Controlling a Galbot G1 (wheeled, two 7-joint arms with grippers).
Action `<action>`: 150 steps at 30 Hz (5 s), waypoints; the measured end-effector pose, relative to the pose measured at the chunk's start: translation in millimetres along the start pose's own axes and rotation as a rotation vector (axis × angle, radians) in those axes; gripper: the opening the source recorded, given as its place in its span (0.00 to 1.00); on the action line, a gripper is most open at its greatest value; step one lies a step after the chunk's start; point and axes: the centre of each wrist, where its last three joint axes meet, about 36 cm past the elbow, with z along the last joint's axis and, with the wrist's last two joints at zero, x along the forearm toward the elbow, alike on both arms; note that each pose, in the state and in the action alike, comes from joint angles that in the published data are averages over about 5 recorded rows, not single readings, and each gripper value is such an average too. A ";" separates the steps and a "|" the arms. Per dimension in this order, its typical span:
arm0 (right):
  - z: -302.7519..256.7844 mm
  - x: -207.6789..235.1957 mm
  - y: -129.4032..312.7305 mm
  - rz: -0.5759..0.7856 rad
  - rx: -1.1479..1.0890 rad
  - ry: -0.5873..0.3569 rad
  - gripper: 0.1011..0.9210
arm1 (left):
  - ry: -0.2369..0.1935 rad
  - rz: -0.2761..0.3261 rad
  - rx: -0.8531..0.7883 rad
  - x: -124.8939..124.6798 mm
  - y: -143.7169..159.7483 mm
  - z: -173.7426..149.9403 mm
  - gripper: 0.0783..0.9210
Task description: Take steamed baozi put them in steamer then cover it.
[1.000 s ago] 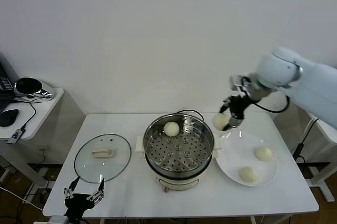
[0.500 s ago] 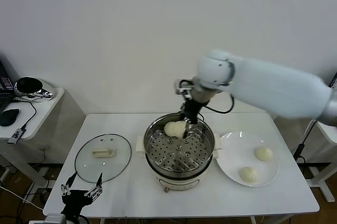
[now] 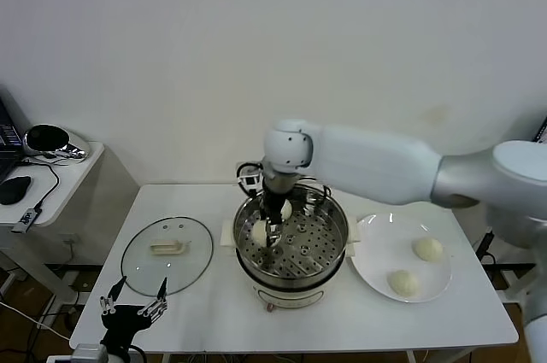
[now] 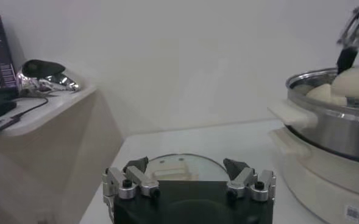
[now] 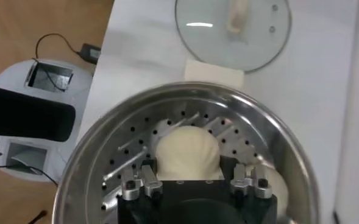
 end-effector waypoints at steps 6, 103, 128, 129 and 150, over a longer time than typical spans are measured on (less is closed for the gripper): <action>-10.3 -18.3 -4.6 0.001 0.003 0.010 0.65 | -0.006 0.002 0.004 0.3 -0.1 -2.2 0.88; 358.1 -85.5 131.8 -0.022 -0.176 0.148 0.88 | 0.110 0.053 0.028 -5.5 -21.8 32.7 0.88; 366.3 -38.2 124.9 0.025 -0.226 0.131 0.58 | 0.109 0.069 0.041 -13.9 -28.5 36.2 0.88; 365.1 -30.2 122.7 0.034 -0.224 0.129 0.58 | 0.107 0.071 0.043 -15.0 -29.2 36.1 0.88; 247.2 150.3 27.6 0.152 0.155 -0.075 0.58 | 0.042 0.039 0.049 -20.9 -26.6 19.8 0.88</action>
